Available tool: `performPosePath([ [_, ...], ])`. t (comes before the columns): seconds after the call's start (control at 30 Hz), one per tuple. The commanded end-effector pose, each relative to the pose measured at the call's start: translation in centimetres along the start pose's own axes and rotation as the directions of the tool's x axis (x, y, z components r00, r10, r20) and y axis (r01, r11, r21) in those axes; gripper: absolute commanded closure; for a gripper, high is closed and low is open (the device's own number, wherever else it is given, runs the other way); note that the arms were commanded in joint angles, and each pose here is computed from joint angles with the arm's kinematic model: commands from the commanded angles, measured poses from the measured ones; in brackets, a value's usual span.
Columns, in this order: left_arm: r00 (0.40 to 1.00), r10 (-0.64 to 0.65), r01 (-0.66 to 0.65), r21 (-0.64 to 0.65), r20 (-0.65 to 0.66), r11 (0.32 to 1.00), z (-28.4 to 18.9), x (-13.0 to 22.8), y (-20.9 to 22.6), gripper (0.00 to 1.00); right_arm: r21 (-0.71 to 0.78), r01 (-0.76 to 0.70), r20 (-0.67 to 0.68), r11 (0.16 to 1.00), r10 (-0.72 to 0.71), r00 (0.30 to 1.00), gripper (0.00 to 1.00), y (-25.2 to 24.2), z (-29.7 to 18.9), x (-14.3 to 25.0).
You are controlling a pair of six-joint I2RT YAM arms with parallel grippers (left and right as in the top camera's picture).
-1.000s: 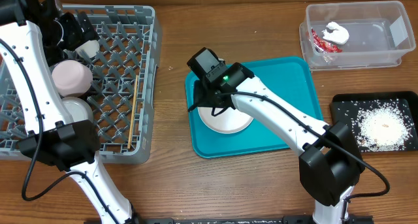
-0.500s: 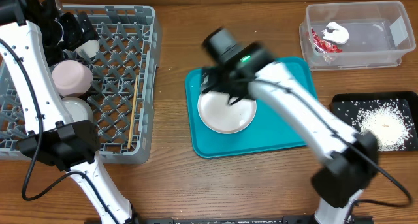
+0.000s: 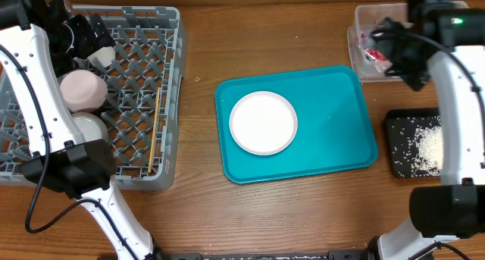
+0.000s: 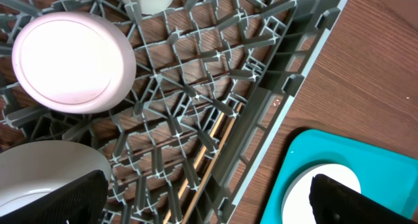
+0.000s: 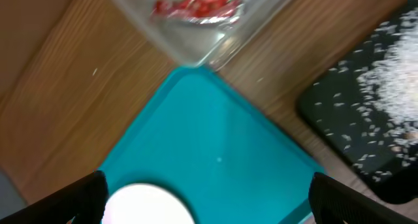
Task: Sort waste into correct bins and load items into the dishwasher
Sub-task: 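Release the plate and raise the right gripper to the right, then reach the left gripper to the plate rim and grasp it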
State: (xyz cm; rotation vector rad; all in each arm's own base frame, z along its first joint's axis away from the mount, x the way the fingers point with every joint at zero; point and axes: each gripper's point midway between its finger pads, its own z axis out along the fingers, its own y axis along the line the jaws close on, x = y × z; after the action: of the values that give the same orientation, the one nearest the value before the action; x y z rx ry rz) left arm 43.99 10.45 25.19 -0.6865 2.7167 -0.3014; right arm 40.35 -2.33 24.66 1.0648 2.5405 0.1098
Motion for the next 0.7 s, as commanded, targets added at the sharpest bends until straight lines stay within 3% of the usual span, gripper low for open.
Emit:
performPosePath([
  [0.0,1.000,-0.001,0.001,0.006,0.028,1.000,-1.4,0.2,-0.6,0.00,0.014,-0.071,0.035,0.997,0.070,0.997,0.00,-2.2,-0.4,-2.2],
  [0.13,1.000,-0.021,0.020,0.024,0.023,0.999,-1.4,0.3,-0.9,0.00,0.029,-0.117,0.048,0.993,0.116,0.992,0.00,-3.9,-0.4,-3.4],
  [0.2,0.999,-0.032,0.033,0.150,-0.010,0.988,-1.6,0.8,-3.0,0.00,0.032,-0.128,0.051,0.991,0.127,0.991,0.00,-4.3,-0.4,-3.7],
  [0.23,0.999,0.013,-0.003,0.280,-0.035,0.960,-2.0,1.3,-5.3,0.00,0.033,-0.132,0.052,0.991,0.130,0.990,0.00,-4.4,-0.4,-3.8],
  [0.33,0.969,0.249,-0.188,0.633,-0.007,0.751,-4.3,3.7,-12.3,0.00,0.033,-0.133,0.052,0.991,0.131,0.990,0.00,-4.4,-0.4,-3.8],
  [0.37,0.956,0.295,-0.215,0.693,0.005,0.688,-4.8,4.6,-14.0,0.00,0.033,-0.132,0.052,0.991,0.131,0.990,0.00,-4.4,-0.4,-3.8],
  [0.43,0.935,0.353,-0.232,0.713,-0.023,0.662,-4.1,6.5,-16.3,0.00,0.033,-0.132,0.052,0.991,0.131,0.990,0.00,-4.4,-0.4,-3.8],
  [0.5,0.903,0.424,-0.270,0.685,-0.063,0.677,-2.5,8.8,-18.2,0.00,0.033,-0.133,0.052,0.991,0.131,0.990,0.00,-4.4,-0.4,-3.8],
  [0.67,0.739,0.645,-0.443,0.582,-0.194,0.682,2.8,18.0,-23.4,0.00,0.033,-0.132,0.052,0.991,0.131,0.990,0.00,-4.4,-0.4,-3.8],
])
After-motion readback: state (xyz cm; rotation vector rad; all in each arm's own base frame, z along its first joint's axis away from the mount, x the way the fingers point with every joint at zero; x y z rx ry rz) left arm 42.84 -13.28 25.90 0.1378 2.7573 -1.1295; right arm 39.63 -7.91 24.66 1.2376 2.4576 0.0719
